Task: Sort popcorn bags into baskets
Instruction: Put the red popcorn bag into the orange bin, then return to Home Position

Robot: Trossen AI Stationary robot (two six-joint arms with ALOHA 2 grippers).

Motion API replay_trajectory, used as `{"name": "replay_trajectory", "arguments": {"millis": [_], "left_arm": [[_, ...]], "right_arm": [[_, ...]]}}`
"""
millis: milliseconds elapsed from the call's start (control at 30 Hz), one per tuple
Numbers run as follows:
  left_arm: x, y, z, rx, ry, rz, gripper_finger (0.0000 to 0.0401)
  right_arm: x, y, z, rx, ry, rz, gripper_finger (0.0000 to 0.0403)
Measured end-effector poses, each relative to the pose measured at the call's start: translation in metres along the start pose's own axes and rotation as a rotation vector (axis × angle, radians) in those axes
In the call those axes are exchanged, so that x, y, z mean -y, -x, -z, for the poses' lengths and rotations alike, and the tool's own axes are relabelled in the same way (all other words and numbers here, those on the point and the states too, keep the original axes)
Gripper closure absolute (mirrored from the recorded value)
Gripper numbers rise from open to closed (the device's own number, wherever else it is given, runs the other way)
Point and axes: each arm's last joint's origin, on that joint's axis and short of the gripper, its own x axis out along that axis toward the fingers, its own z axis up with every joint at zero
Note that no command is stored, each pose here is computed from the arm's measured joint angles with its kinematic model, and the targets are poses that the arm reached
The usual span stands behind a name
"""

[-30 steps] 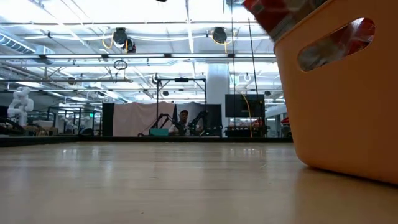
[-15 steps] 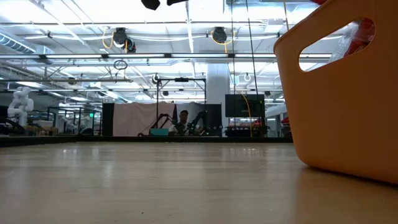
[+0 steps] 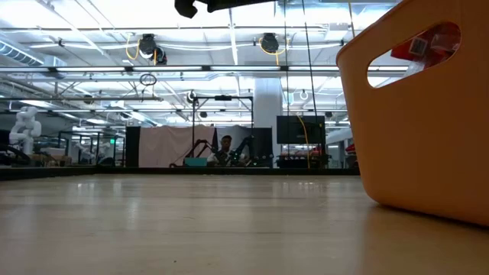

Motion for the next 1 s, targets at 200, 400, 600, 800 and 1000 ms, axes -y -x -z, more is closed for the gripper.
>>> {"name": "replay_trajectory", "arguments": {"millis": [200, 400, 600, 800, 1000], "left_arm": [[-0.003, -0.006, 0.004, -0.024, 0.024, -0.013, 0.0172], [-0.006, -0.010, 0.005, -0.026, 0.077, -0.012, 0.0171], [-0.004, -0.008, 0.004, -0.022, 0.100, -0.005, 0.0171], [-0.004, -0.008, 0.007, -0.036, 0.087, -0.001, 0.0171], [-0.005, -0.010, 0.007, -0.035, 0.097, -0.007, 0.0171]], "right_arm": [[-0.001, 0.000, 0.000, -0.007, -0.003, -0.023, 0.0367], [-0.001, 0.000, 0.000, -0.007, -0.004, -0.026, 0.0323], [-0.001, 0.000, 0.000, -0.007, 0.003, -0.025, 0.0272], [-0.001, 0.000, 0.000, -0.001, 0.048, -0.018, 0.0243], [-0.004, 0.009, 0.006, 0.129, 0.079, 0.102, 0.0246]]}}
